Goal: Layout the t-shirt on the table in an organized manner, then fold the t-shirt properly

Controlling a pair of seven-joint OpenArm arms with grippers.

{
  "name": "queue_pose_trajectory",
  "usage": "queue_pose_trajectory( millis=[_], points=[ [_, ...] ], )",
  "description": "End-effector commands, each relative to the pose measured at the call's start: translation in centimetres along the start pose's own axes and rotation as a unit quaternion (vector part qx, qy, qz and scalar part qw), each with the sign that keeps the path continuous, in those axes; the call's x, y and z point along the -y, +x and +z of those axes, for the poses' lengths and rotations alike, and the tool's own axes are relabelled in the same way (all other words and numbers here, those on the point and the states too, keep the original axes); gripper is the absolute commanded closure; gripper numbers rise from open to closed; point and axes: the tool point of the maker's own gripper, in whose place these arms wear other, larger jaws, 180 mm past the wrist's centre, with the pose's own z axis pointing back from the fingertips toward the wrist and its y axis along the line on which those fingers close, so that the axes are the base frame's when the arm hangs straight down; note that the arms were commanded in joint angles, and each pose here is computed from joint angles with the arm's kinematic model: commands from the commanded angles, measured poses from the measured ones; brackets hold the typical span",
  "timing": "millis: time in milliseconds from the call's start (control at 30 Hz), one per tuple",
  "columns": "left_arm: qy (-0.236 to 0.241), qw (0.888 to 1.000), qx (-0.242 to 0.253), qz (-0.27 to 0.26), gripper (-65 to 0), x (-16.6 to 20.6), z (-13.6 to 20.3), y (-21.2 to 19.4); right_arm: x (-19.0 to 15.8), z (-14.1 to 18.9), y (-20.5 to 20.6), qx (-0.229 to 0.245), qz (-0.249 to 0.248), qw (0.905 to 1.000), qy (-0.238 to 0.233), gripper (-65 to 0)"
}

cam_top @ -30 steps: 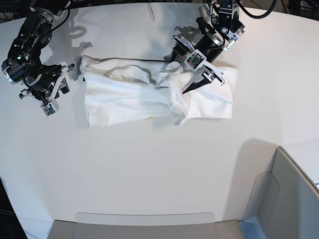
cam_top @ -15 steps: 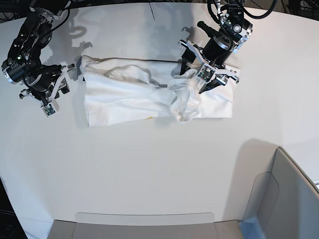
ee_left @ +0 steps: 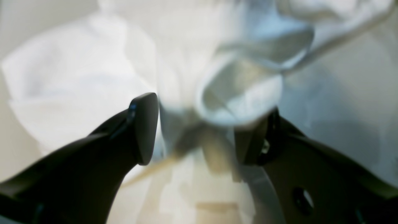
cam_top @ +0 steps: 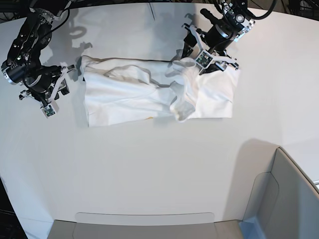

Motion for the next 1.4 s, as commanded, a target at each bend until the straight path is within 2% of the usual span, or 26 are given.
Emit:
queue_pose_trajectory(
  millis=[0,200,333,433,533,600,700,767,967,1133,1367],
  points=[
    [-0.003,1.0,0.022,0.002,-37.0,0.3,0.4,1.0,0.7,0.5,1.0,0.015,0.014,0.9997,-0.01,-20.6],
    [0.006,1.0,0.021,0.003,-36.4,-0.1,1.0,0.9,0.9,0.6,1.5,0.021,0.014,0.9996,-0.013,-20.6],
    [0.03,0.999,0.028,0.012,-31.2,-1.4,1.2,1.4,0.9,0.6,1.5,0.021,0.014,0.9996,-0.013,-20.6],
    [0.046,0.997,0.055,0.009,-27.8,-2.8,0.5,3.6,0.9,0.6,1.4,0.02,0.014,0.9996,-0.012,-20.6],
    [0.057,0.995,0.086,0.013,-21.6,-3.6,-0.2,6.0,0.9,0.6,1.4,0.02,0.014,0.9996,-0.012,-20.6],
    [0.061,0.992,0.105,0.018,-15.2,-3.8,-0.6,7.4,0.9,0.6,1.4,0.02,0.014,0.9996,-0.012,-20.6],
    [0.063,0.991,0.118,0.013,-5.3,-4.2,-0.9,8.6,0.8,0.6,1.4,0.02,0.014,0.9996,-0.012,-20.6],
    [0.053,0.991,0.123,0.005,-1.9,-3.9,-1.6,9.2,0.8,0.6,1.4,0.02,0.014,0.9996,-0.012,-20.6],
    [0.014,0.996,0.086,0.014,-2.0,-2.0,-4.0,6.6,0.8,0.6,1.3,0.019,0.014,0.9997,-0.012,-20.6],
    [0.004,0.996,0.085,0.019,-2.0,-1.7,-4.9,6.6,1.0,0.6,1.4,0.021,0.012,0.9996,-0.014,-20.6],
    [-0.077,0.993,0.083,0.005,-2.0,4.0,-6.9,7.0,0.8,0.6,0.9,0.015,0.01,0.9998,-0.012,-20.6]
  ],
)
